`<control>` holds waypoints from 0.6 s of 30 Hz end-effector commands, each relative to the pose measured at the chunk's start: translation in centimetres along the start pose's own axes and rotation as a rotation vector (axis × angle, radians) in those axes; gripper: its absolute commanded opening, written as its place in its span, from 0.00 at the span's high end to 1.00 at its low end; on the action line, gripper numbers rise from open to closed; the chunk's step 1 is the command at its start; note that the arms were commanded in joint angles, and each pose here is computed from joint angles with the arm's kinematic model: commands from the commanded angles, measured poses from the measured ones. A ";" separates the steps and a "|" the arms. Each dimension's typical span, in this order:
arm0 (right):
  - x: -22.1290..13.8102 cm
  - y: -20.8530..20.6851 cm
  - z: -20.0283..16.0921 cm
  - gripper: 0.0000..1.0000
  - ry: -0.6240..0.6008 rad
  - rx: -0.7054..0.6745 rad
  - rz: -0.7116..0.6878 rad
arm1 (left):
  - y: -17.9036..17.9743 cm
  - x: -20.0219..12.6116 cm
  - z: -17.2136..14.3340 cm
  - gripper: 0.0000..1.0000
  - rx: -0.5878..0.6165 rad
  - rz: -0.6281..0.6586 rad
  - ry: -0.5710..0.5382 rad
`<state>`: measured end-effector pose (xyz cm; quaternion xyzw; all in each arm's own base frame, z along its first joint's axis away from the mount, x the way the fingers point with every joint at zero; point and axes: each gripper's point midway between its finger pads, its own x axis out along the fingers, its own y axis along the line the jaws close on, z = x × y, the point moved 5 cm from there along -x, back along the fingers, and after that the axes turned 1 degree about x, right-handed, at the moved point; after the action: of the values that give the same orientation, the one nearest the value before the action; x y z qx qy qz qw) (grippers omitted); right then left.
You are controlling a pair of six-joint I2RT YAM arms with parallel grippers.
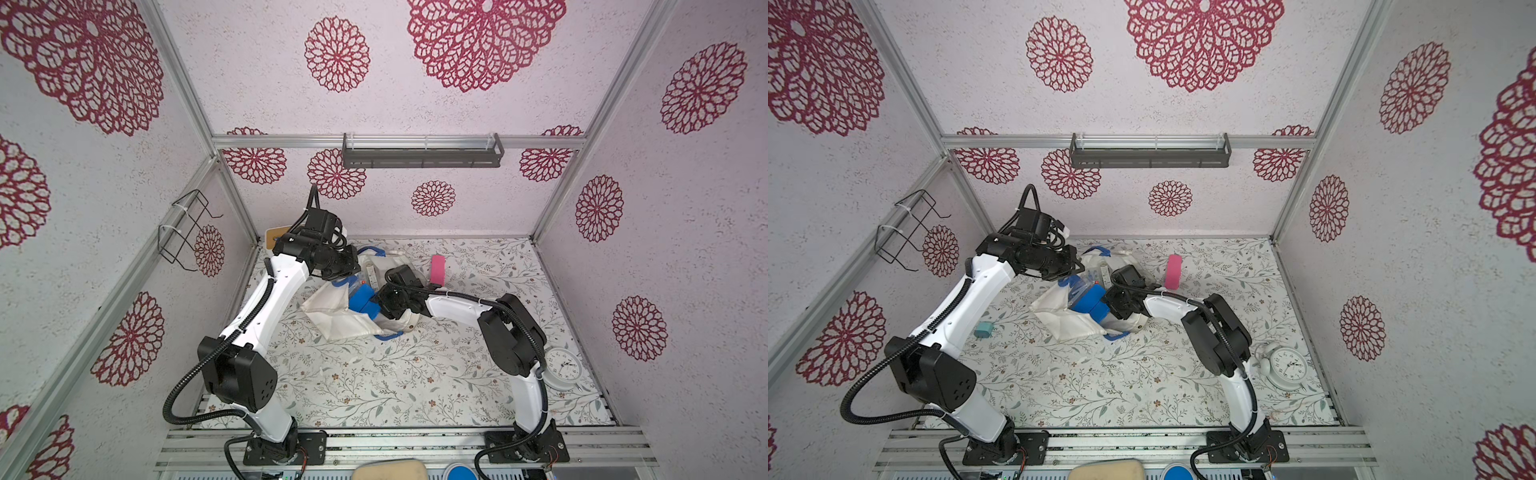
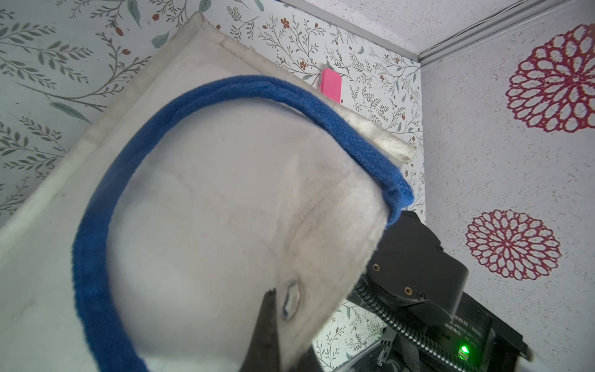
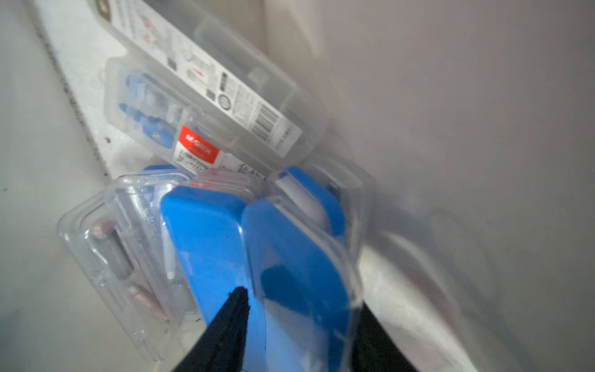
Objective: Take out the compass set from the canvas bag
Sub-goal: Pick up the compass set from the canvas bag.
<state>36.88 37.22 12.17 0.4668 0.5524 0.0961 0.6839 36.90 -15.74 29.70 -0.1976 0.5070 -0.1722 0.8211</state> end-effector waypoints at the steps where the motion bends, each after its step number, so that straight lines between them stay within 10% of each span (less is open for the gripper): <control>1: -0.8 2.5 1.0 0.63 -0.041 0.000 0.121 | -1.2 -1.7 -0.2 1.00 0.025 -0.042 -0.043; 18: -6.3 5.1 -0.1 0.81 -0.049 -0.136 0.203 | -0.6 -1.9 0.0 1.00 0.015 -0.014 -0.064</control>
<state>36.21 36.74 13.71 0.4732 0.5309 0.1321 0.6905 36.39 -15.27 29.81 -0.1928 0.5001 -0.1627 0.8284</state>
